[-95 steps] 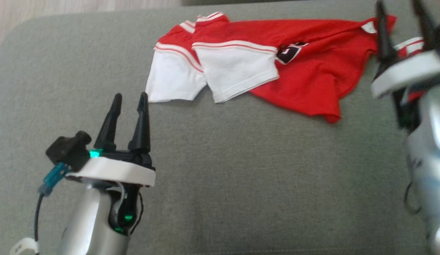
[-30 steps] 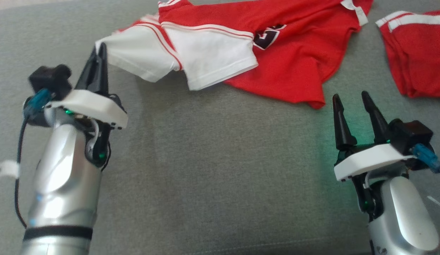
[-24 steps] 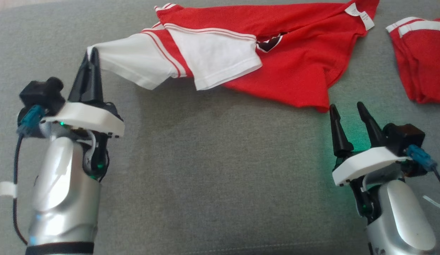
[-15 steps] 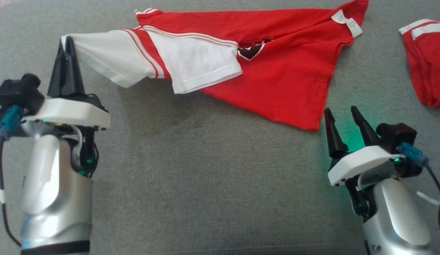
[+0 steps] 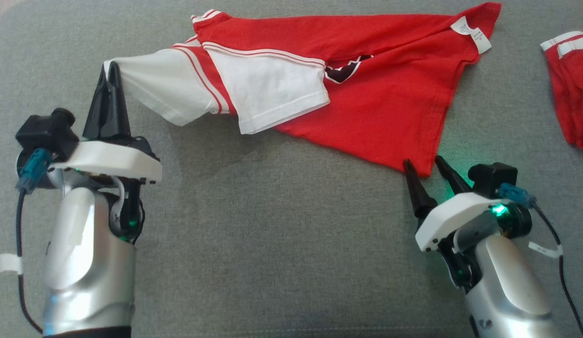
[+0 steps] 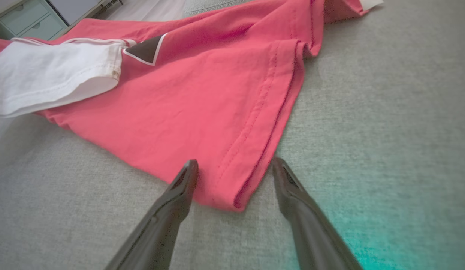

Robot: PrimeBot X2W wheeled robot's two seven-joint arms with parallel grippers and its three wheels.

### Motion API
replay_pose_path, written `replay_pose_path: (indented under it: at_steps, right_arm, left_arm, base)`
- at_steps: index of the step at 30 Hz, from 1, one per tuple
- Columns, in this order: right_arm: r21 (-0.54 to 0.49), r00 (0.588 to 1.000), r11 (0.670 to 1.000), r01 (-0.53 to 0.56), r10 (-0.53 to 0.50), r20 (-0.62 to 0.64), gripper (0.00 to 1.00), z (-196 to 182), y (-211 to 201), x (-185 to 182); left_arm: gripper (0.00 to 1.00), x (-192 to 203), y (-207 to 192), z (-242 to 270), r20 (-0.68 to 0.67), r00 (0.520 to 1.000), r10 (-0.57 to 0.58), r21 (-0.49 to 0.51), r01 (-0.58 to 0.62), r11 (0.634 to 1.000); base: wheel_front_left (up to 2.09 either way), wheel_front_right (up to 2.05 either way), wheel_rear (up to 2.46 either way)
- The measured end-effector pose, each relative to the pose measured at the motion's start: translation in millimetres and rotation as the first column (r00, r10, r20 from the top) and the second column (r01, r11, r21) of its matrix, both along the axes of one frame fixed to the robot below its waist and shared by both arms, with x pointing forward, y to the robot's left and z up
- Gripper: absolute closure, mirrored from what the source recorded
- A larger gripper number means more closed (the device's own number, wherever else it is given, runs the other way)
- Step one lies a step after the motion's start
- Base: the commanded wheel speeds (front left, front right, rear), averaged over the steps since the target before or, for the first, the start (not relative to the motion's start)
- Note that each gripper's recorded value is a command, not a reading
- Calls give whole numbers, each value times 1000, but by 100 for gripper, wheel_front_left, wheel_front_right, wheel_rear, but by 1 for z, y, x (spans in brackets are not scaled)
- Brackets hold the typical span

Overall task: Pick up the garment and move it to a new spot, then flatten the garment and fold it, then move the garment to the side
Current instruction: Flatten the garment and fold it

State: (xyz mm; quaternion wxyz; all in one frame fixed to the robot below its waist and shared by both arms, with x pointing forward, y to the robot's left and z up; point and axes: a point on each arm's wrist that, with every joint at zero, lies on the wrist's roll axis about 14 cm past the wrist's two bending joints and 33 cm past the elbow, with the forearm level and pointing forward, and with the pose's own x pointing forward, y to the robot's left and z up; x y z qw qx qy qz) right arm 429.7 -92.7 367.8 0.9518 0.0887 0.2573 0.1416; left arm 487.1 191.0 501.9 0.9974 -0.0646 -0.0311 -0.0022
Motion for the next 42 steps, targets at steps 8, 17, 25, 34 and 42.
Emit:
replay_pose_path:
  at_steps: [8,17,25,34,42]
  right_arm:
    - [4,998,999,-48,48,-36,100,-3,14,6]
    - [16,996,1000,-26,25,83,100,29,9,13]
    - [24,926,1000,-11,1,376,100,131,-10,34]
    - [-81,750,997,-8,59,659,100,274,-41,40]
    - [-153,586,988,13,116,802,100,374,-51,2]
  left_arm:
    - [100,-2,0,1,2,1000,-5,-3,5,1000]
    - [100,-9,-3,-3,-17,1000,-13,-24,13,1000]
    - [100,-15,-10,39,102,995,-19,-138,33,990]
    - [100,-19,-31,152,366,926,-95,-216,183,959]
    - [100,-66,-26,288,643,759,-102,-202,296,934]
  base:
    - [0,0,0]
    - [0,0,0]
    - [0,0,0]
    - [0,0,0]
    - [0,0,0]
